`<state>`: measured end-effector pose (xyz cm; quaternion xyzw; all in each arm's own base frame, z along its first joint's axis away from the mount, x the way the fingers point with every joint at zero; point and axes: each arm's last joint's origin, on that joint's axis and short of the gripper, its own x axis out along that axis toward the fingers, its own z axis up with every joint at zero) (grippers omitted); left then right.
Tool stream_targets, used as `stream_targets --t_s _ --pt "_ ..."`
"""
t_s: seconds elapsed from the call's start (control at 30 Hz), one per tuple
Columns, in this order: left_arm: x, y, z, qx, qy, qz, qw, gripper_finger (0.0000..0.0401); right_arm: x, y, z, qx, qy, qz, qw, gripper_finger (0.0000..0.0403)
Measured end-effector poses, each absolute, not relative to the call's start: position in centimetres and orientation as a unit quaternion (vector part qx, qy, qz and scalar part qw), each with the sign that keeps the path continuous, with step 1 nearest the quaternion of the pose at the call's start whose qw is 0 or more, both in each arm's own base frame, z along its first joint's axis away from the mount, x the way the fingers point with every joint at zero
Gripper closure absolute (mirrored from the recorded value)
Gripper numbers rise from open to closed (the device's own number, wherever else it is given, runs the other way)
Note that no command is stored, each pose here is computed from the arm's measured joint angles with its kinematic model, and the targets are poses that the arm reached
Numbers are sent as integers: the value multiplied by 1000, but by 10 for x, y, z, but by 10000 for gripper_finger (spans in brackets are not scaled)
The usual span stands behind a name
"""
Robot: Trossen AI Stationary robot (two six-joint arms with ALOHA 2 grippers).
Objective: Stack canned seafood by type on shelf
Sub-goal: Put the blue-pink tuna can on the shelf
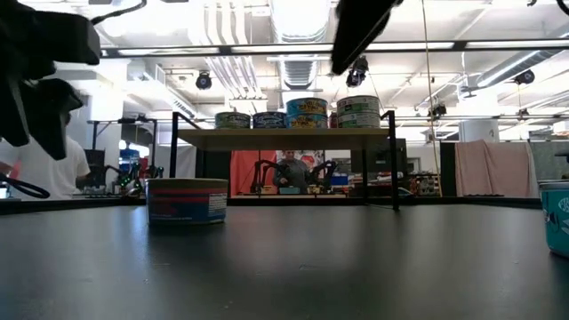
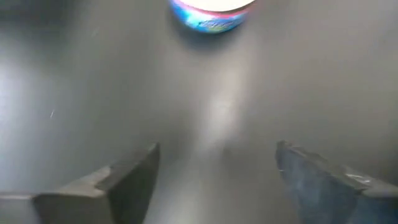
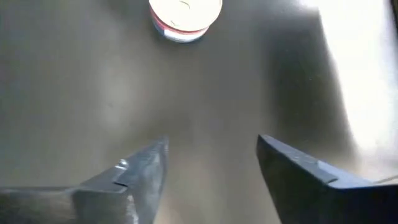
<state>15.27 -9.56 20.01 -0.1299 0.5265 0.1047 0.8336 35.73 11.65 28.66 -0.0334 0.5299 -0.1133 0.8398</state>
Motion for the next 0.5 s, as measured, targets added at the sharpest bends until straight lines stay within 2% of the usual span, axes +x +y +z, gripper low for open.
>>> stream_targets --t_s 0.13,0.23,0.37,0.5 --pt "157 -99 198 -92 516 48 850 39 374 121 264 -36 546 -121 828 118" --pt "159 -101 195 -86 507 11 858 10 383 125 250 -23 559 -125 820 74" --pt "161 -102 184 -79 475 4 877 5 395 126 236 -14 573 -123 810 32" --pt "161 -98 167 -78 414 34 906 7 410 123 232 5 573 -119 811 24"
